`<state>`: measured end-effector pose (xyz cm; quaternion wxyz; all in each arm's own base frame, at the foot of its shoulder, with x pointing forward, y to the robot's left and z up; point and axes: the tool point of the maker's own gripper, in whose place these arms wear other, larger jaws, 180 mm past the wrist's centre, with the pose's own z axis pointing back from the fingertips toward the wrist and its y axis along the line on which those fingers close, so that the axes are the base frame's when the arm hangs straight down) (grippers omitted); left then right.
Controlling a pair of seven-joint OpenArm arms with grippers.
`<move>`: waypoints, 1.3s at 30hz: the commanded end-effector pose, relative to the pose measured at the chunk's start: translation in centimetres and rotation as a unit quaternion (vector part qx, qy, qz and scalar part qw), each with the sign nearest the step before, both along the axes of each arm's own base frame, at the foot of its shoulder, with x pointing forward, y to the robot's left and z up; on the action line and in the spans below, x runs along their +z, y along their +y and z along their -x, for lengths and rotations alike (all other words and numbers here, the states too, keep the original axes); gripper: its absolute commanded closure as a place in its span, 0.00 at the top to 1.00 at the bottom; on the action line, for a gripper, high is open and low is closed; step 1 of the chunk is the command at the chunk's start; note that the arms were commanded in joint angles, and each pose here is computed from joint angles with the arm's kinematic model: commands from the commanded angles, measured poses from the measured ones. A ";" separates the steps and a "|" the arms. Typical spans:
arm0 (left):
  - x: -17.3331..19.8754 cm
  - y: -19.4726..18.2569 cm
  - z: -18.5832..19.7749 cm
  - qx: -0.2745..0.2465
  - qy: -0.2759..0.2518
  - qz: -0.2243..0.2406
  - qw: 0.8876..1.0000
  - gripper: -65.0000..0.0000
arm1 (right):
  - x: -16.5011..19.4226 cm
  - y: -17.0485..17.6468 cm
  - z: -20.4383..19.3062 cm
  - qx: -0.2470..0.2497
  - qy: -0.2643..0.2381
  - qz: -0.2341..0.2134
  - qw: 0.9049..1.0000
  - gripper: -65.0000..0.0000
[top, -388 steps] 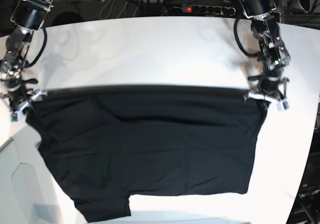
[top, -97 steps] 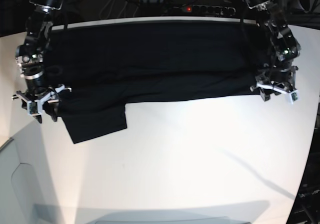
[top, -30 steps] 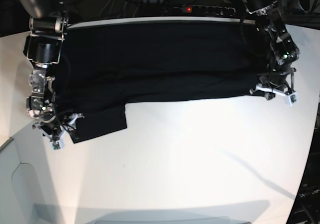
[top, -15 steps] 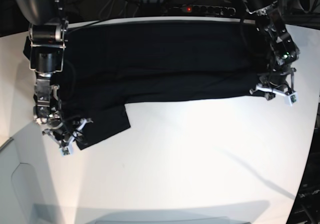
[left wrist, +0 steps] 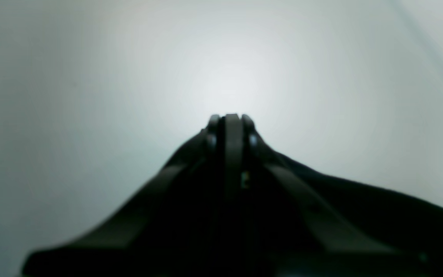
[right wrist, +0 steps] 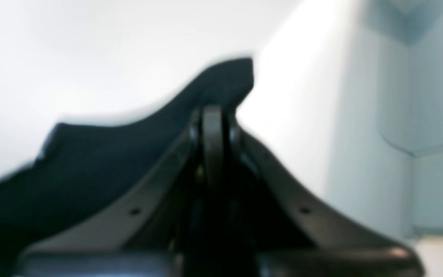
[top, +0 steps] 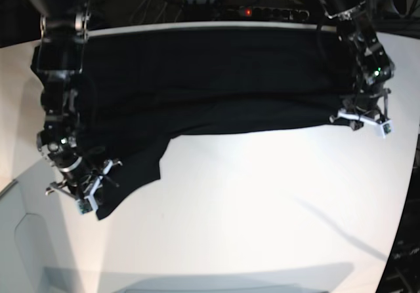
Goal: Fold the T-shirt properly
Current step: 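Regrasp the hanging sleeve corner with the right gripper and lift it, then pull the folded shirt strip toward the robot with both grippers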
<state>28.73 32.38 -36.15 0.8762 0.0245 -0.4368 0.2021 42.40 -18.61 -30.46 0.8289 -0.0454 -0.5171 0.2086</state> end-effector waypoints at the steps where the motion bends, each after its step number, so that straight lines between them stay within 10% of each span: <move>1: 2.4 0.5 -1.1 -0.004 -0.036 -0.020 0.999 0.00 | 2.6 0.4 0.0 0.011 -0.041 -0.002 0.999 0.00; 12: 4.3 0.0 0.0 -0.017 -0.050 -0.044 0.998 0.00 | 7.3 -2.3 8.7 -0.025 -0.108 0.034 0.993 0.00; 22: 5.5 -0.6 1.7 -0.032 -0.052 -0.069 0.996 0.00 | 3.8 -6.1 14.7 -0.070 -0.044 0.059 0.995 0.00; 39: 5.5 1.6 4.0 0.000 -0.038 -0.080 0.996 0.00 | 1.9 -5.7 23.7 -0.098 -0.072 -0.004 0.993 0.00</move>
